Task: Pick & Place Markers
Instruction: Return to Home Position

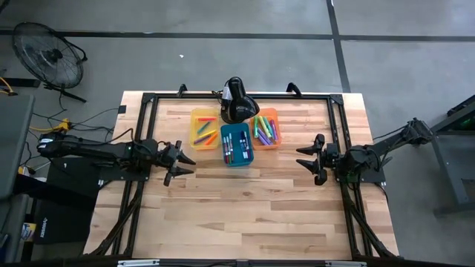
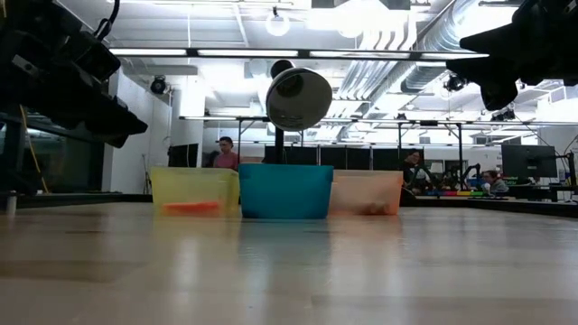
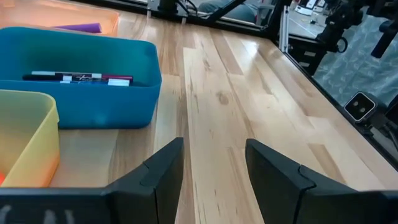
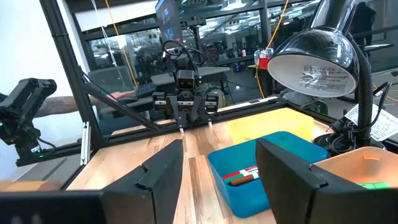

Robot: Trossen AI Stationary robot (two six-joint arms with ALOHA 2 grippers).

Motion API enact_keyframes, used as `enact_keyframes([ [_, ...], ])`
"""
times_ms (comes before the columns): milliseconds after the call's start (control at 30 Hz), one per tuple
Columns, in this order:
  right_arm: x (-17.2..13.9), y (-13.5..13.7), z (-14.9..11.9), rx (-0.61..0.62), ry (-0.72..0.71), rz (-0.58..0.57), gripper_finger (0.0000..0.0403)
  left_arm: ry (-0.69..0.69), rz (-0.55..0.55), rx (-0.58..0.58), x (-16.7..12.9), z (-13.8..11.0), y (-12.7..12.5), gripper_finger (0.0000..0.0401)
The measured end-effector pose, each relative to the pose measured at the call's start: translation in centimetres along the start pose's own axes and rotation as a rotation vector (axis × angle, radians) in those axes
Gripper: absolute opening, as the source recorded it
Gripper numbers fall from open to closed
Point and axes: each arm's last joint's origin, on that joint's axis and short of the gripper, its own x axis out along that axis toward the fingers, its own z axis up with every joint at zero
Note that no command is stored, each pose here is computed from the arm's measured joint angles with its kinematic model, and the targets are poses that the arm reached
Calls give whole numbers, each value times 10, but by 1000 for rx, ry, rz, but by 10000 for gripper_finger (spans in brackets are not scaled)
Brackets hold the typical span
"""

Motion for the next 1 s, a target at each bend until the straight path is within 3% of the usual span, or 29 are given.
enact_keyframes([
  [667,0,0,0,0,0,0,188,8,2,-2,-2,-1,0,170],
  [1000,0,0,0,0,0,0,189,-124,-22,18,-19,7,-4,170],
])
